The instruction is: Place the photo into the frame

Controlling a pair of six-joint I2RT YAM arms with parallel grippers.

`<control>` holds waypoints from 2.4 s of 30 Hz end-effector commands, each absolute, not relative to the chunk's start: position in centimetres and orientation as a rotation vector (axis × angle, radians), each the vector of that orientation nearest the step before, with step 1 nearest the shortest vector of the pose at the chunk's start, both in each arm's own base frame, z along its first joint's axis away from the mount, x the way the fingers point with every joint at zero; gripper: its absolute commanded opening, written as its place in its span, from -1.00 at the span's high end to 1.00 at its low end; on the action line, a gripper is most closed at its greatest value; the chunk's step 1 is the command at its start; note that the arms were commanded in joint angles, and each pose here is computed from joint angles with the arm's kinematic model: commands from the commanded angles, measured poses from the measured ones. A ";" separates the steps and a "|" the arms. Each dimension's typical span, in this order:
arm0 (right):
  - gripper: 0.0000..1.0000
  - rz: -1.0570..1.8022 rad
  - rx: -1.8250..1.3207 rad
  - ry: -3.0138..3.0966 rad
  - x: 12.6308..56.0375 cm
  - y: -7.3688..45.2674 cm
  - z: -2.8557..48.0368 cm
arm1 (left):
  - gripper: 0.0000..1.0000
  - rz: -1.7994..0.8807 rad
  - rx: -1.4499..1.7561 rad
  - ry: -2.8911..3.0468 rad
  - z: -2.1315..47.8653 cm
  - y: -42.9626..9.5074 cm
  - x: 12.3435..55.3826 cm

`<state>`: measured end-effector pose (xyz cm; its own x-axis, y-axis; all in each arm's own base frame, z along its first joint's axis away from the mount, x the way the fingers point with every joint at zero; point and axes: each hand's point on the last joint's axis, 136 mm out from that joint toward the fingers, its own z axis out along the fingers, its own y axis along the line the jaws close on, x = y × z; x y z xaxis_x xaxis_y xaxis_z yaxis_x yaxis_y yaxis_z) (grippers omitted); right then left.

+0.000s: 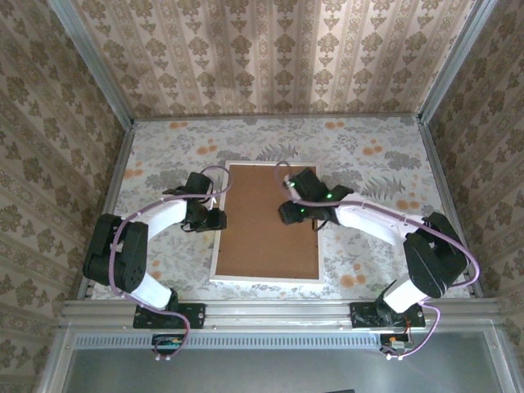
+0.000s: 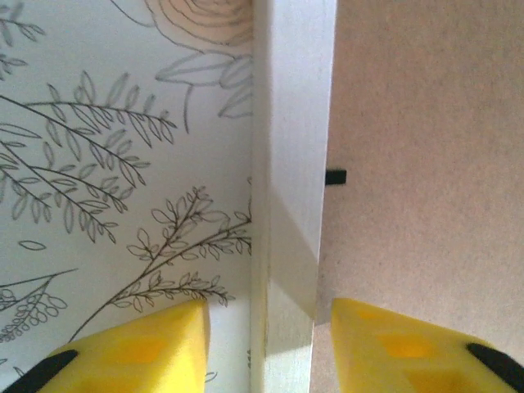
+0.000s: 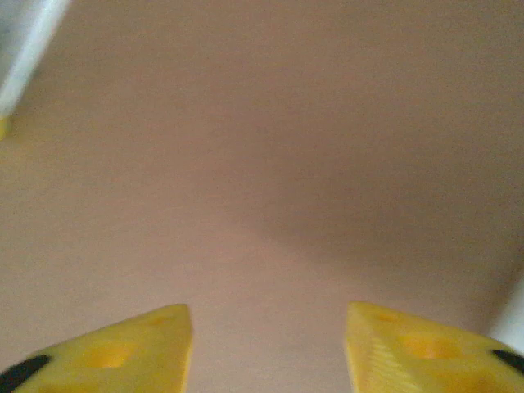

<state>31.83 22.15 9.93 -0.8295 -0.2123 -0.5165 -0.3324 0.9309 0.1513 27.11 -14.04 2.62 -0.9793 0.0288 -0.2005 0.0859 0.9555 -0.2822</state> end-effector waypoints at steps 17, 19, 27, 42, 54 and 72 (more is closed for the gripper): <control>0.19 0.259 0.144 2.835 37.0 14.3 2.1 | -0.16 -0.440 0.167 2.620 9.2 -15.9 31.4; 0.32 0.240 0.149 2.849 37.0 14.1 1.6 | -0.21 -0.450 0.240 2.579 9.9 -16.9 30.9; 0.89 0.219 0.197 2.827 39.6 13.7 2.1 | -0.25 -0.666 0.781 2.271 14.4 -26.0 26.0; 0.58 0.423 0.335 2.759 45.1 13.9 2.3 | -0.21 -0.614 1.834 1.840 8.1 -39.3 13.0; 0.17 0.436 0.255 2.749 43.1 13.0 5.4 | -0.05 -0.445 1.941 1.912 3.5 -36.9 13.5; -0.18 0.451 0.287 2.879 30.8 10.7 5.8 | 0.65 -0.340 2.008 1.935 -1.0 -35.3 13.7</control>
